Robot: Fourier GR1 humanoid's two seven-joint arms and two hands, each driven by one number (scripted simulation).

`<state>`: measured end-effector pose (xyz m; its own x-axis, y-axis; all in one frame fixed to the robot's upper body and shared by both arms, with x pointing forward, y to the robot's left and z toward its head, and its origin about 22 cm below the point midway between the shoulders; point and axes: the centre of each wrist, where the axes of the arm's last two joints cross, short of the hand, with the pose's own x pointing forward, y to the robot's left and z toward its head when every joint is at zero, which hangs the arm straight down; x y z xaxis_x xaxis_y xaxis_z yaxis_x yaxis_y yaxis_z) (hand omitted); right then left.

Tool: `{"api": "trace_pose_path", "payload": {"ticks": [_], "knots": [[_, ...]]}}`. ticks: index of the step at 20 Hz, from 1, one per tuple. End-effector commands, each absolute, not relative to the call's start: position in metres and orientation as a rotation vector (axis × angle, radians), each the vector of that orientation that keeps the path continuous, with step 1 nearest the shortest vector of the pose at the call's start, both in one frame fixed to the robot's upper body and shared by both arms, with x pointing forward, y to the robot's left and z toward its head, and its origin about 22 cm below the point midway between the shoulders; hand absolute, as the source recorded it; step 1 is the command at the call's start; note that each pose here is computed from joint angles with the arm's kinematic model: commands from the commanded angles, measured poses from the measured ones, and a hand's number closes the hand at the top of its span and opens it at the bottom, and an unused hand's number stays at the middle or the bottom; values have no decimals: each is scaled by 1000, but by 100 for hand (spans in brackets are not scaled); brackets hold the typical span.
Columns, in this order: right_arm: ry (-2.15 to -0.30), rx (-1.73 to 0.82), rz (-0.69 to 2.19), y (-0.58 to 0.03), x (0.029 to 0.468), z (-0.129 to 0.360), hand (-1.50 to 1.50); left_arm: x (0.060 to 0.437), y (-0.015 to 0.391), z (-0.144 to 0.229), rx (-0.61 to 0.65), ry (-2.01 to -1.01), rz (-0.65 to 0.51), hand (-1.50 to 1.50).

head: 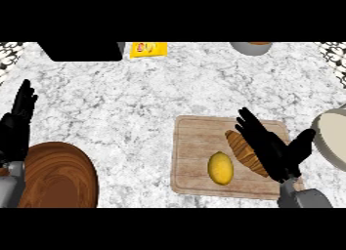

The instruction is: Pick the croissant from the cutting board and place it in the tiered basket

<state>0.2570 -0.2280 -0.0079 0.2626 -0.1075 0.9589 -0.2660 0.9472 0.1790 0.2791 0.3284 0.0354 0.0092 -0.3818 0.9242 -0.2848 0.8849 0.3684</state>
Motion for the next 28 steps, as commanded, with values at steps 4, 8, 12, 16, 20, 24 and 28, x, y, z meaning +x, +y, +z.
{"api": "trace_pose_path", "payload": {"ticks": [4, 8, 12, 16, 20, 24, 28], "knots": [[-1556, 327, 98, -296, 285, 53, 150, 284, 316, 48, 516, -1607, -184, 0], [-1364, -318, 189, -366, 261, 42, 150, 276, 325, 37, 505, -1551, -193, 0], [-1407, -423, -76, -353, 233, 22, -150, 267, 310, 38, 460, -1540, -221, 0], [-1461, -389, 88, -354, 221, 77, -150, 286, 310, 35, 449, -1531, -223, 0], [-1330, -393, 397, -383, 240, 117, -150, 289, 302, 38, 437, -1532, -223, 0], [-1194, -398, 692, -368, 244, 152, -150, 284, 300, 34, 421, -1527, -233, 0], [-1113, -443, 783, -341, 263, 186, -150, 276, 299, 33, 427, -1565, -253, 0]]}}
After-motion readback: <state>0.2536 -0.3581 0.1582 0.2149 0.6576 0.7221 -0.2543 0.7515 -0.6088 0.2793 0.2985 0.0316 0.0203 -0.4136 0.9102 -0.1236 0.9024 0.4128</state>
